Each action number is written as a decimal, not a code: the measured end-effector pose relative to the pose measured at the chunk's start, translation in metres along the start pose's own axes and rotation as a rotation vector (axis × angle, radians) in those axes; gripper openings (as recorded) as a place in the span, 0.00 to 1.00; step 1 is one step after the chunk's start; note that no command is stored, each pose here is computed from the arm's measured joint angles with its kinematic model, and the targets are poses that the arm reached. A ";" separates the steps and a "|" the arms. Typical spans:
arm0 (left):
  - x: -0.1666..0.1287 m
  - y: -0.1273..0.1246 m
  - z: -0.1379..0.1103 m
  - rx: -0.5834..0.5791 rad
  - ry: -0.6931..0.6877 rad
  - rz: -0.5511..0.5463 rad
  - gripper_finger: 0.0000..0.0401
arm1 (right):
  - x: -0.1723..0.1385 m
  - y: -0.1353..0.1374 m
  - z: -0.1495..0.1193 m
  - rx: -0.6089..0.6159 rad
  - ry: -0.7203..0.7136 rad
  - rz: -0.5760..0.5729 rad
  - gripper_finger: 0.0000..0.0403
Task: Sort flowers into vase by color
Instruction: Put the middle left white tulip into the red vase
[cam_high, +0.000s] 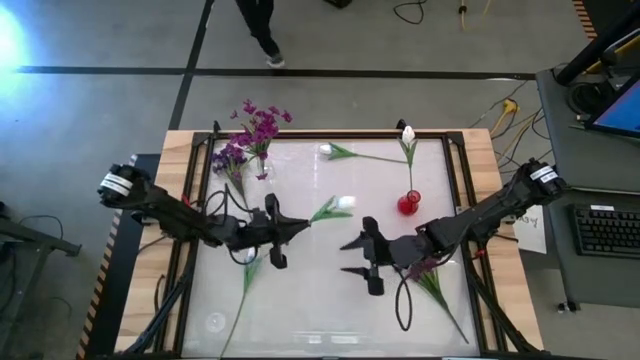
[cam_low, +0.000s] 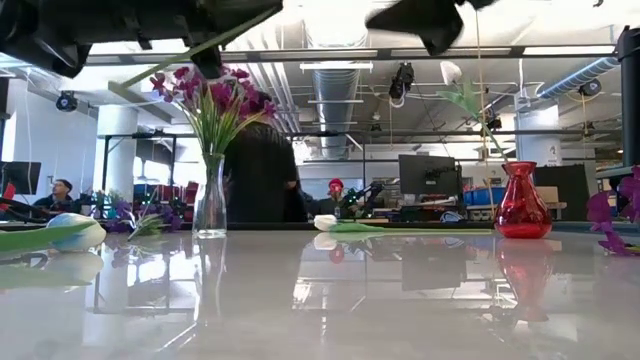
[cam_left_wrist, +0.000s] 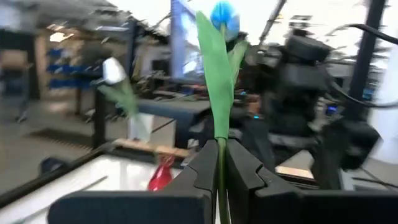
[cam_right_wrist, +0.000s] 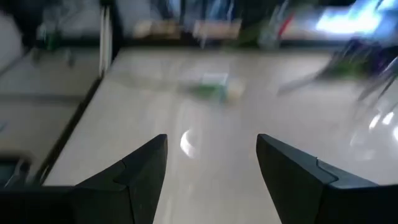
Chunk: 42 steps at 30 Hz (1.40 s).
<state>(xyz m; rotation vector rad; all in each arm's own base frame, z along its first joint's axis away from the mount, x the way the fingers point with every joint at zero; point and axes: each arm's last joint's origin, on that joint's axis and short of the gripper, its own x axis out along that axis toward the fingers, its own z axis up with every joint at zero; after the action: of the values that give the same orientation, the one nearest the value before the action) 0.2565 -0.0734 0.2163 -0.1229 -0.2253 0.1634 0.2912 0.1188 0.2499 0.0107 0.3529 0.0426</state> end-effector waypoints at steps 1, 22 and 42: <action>0.000 -0.001 -0.001 0.013 -0.006 -0.027 0.00 | 0.001 -0.001 0.003 -0.005 -0.047 -0.015 0.59; 0.041 -0.025 -0.018 0.072 -0.037 -0.098 0.00 | 0.014 -0.029 0.031 0.069 -0.378 -0.112 0.54; 0.042 -0.025 -0.017 0.023 -0.022 -0.066 0.30 | 0.002 -0.032 0.036 0.046 -0.316 -0.119 0.04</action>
<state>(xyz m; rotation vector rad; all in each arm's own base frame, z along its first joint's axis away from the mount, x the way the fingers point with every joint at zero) 0.3047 -0.0922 0.2119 -0.0908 -0.2491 0.1022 0.3068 0.0871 0.2824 0.0412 0.0377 -0.0842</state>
